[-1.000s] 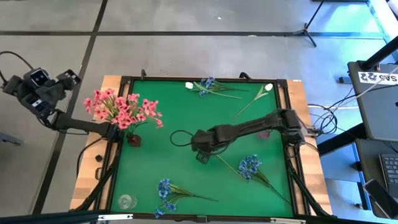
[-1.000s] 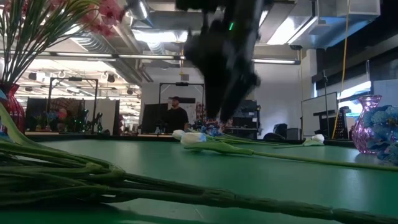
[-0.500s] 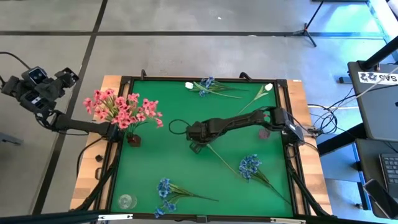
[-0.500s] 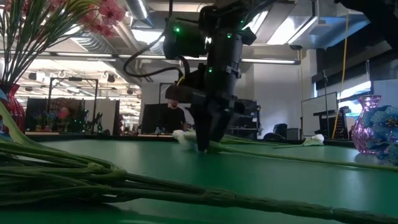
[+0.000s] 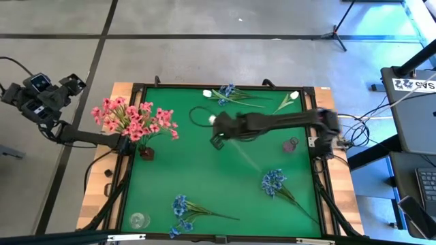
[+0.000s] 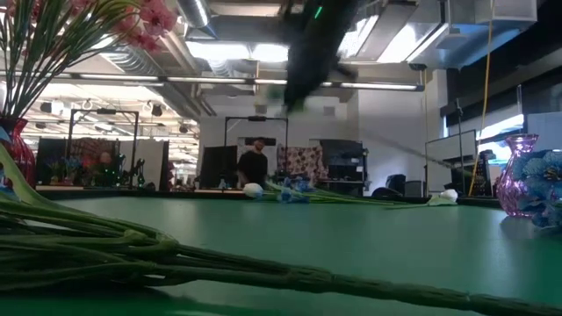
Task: Sort flowers into vase by color
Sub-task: Put the bottom left white flower into the violet vase
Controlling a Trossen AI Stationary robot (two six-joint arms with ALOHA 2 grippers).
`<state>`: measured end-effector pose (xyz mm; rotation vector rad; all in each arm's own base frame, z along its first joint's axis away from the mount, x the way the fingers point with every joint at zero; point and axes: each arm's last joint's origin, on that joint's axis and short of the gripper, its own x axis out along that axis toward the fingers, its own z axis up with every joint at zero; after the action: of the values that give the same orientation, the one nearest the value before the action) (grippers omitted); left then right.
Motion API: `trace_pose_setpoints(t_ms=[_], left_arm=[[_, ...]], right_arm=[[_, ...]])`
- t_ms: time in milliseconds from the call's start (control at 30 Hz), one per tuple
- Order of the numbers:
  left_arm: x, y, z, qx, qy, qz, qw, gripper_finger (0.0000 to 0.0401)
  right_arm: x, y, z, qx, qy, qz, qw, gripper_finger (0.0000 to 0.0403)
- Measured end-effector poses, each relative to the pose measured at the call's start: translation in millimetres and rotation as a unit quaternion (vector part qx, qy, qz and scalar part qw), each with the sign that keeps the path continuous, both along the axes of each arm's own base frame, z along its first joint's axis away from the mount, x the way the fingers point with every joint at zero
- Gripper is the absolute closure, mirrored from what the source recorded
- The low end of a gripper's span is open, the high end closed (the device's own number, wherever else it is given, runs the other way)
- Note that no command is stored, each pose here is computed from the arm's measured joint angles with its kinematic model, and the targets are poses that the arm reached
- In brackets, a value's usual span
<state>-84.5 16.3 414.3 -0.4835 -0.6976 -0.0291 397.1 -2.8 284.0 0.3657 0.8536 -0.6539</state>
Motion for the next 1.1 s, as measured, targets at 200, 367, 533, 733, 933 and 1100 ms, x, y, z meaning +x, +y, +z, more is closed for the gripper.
trace_pose_setpoints(t_ms=[200,367,533,733,933,1100], left_arm=[[-2.1,0.3,1.4,-0.001,-0.006,0.0,1.0,0.0227],[6.7,-2.2,-4.6,0.066,0.025,0.019,0.997,0.0227],[28.0,-6.8,-15.1,0.144,0.041,0.03,0.988,0.0227],[44.2,-8.3,-25.4,0.165,0.062,0.048,0.983,0.0227],[58.5,-10.0,-35.9,0.168,0.081,0.045,0.981,0.0227],[66.8,-10.9,-41.7,0.169,0.084,0.045,0.981,0.0227]], right_arm=[[-71.5,-9.5,98.1,-0.145,-0.08,-0.028,0.986,0.0397],[-134.3,-11.5,150.3,-0.215,-0.124,-0.016,0.969,0.0392],[-197.3,-12.6,163.2,-0.251,-0.178,0.018,0.951,0.0398],[-249.9,-10.6,139.1,-0.26,-0.274,0.069,0.923,0.0398],[-288.7,-9.0,99.8,-0.239,-0.311,0.102,0.914,0.0395],[-313.3,-8.5,84.4,-0.225,-0.343,0.109,0.906,0.0393]])
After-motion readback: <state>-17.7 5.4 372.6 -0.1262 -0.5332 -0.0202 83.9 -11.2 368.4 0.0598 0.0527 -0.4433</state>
